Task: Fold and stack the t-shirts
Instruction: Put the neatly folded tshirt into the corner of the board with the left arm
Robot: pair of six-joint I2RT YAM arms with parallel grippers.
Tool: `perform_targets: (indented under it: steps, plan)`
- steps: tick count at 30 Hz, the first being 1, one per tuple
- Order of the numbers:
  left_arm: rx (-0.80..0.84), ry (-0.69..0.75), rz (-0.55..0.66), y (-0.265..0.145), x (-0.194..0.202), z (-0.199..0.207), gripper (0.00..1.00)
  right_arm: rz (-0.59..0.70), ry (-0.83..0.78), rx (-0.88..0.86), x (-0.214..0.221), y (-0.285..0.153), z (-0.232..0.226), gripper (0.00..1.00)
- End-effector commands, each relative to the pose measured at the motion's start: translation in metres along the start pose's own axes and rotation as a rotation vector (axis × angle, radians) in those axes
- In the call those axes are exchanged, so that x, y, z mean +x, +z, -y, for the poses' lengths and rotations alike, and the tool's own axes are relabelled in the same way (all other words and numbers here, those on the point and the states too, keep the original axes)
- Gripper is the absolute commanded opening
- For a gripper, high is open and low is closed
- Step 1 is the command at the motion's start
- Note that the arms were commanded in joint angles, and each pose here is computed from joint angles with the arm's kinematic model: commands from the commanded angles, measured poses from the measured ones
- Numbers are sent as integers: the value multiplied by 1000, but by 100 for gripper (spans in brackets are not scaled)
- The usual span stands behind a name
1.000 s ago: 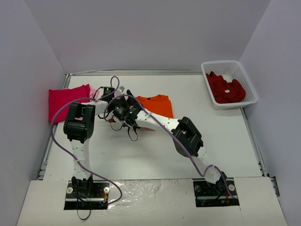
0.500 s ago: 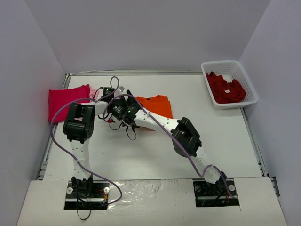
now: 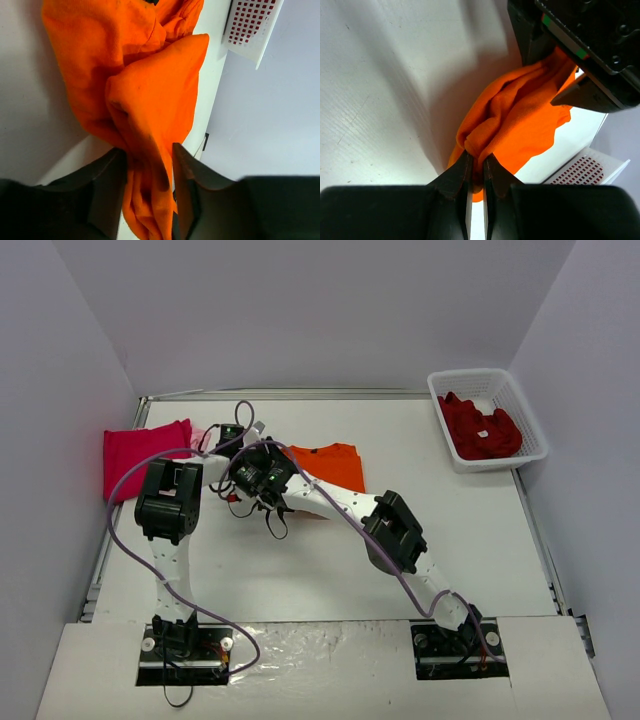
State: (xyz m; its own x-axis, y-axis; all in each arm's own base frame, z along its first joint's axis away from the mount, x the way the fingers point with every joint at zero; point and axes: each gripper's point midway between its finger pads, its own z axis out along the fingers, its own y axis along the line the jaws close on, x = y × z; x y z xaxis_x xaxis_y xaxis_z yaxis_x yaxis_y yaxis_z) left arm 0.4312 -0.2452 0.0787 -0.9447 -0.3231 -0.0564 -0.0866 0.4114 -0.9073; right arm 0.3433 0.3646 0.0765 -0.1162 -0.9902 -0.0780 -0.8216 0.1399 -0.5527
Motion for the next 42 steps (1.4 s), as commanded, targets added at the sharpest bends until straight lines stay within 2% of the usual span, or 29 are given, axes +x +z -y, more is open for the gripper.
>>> perform_targets:
  steps: [1, 3, 8, 10, 11, 19, 22, 24, 25, 31, 37, 41, 42]
  plan:
    - [42, 52, -39, 10, 15, 19, 34, 90, 34, 43, -32, -15, 4, 0]
    - [43, 51, -44, 10, 16, 19, 23, 90, 34, 43, -32, -14, 3, 0]
    - [48, 63, -51, 10, 18, 22, 15, 85, 32, 43, -32, -13, 3, 0]
    - [44, 65, -55, 10, 19, 22, 9, 83, 32, 43, -31, -12, 3, 0]
    - [45, 71, -56, 10, 19, 23, 3, 81, 32, 42, -31, -11, 3, 0]
    - [25, 86, -79, 10, 26, 19, 3, 90, 36, 29, -34, -11, 0, 0]
    - [20, 98, -84, 10, 28, 19, 2, 95, 31, 25, -36, -14, -3, 41]
    - [14, 107, -84, 9, 28, 20, 3, 108, 30, 2, -38, -17, -8, 52]
    - [9, 114, -87, 9, 29, 18, 2, 116, 29, -7, -39, -21, -8, 64]
    - [-15, 140, -103, 7, 33, 12, 2, 171, 20, -33, -38, -55, -12, 77]
    - [-59, 158, -126, 2, 37, 4, 2, 307, -12, -103, -21, -120, 0, 79]
    - [-85, 174, -129, -2, 35, 1, 2, 360, -52, -204, 11, -150, 10, 80]
    - [-91, 186, -123, -4, 32, -1, 2, 372, -11, -203, 26, -157, 26, 82]
